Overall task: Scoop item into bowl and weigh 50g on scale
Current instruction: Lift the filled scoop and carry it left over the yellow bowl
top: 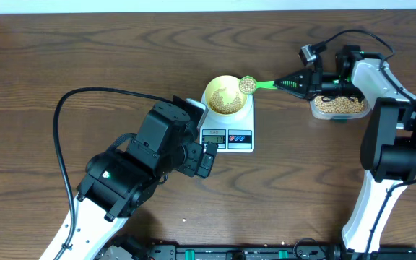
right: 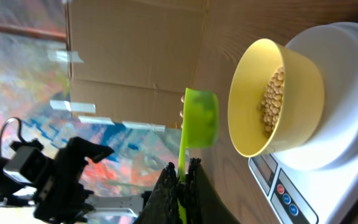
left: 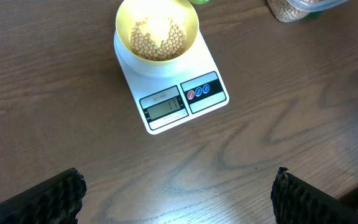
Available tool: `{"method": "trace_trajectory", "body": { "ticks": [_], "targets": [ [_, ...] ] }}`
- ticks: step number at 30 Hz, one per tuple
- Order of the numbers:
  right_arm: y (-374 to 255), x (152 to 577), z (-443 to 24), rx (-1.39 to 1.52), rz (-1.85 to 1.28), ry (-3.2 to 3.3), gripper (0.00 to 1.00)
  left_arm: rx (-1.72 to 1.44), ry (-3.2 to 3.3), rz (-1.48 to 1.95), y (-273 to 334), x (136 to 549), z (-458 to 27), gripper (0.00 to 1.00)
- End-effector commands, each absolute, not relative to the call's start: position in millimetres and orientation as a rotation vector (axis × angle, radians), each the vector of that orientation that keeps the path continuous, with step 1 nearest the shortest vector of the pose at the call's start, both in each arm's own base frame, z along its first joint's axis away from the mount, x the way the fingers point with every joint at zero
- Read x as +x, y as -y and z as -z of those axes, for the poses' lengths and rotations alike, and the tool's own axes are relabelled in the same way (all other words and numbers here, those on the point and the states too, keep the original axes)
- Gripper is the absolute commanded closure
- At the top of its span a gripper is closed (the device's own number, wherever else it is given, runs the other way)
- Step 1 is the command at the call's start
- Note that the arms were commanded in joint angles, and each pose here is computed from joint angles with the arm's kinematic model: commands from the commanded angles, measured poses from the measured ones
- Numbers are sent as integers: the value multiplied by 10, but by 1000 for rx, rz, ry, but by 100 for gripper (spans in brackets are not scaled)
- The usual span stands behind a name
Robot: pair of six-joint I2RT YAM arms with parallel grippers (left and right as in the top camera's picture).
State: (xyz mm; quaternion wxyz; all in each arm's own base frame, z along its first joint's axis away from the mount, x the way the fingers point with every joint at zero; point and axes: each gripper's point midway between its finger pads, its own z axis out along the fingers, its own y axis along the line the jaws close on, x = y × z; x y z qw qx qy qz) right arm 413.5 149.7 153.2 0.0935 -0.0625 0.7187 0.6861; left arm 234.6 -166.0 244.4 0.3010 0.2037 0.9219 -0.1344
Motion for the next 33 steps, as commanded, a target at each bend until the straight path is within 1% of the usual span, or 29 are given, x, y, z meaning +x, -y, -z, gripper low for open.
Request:
{"method": "trace_trajectory", "body": {
  "ticks": [1,6,21,33],
  "targets": [
    [-1649,4144,-1590,-256,-2064,-2088,99,526,-2424,370,1661,2358,-2538,2],
    [-1802,4128,-1587,-358,-2049,-2061,99,526,-2424,371,1662,2358,-2538,2],
    [-1832,4301,-1450,-534,-1858,-2043,99,526,-2424,371,1662,2358,-2538,2],
    [-2045,4390,-1490,-749,-1747,-1903,99,526,-2424,370,1661,2358,-2538,2]
  ]
}}
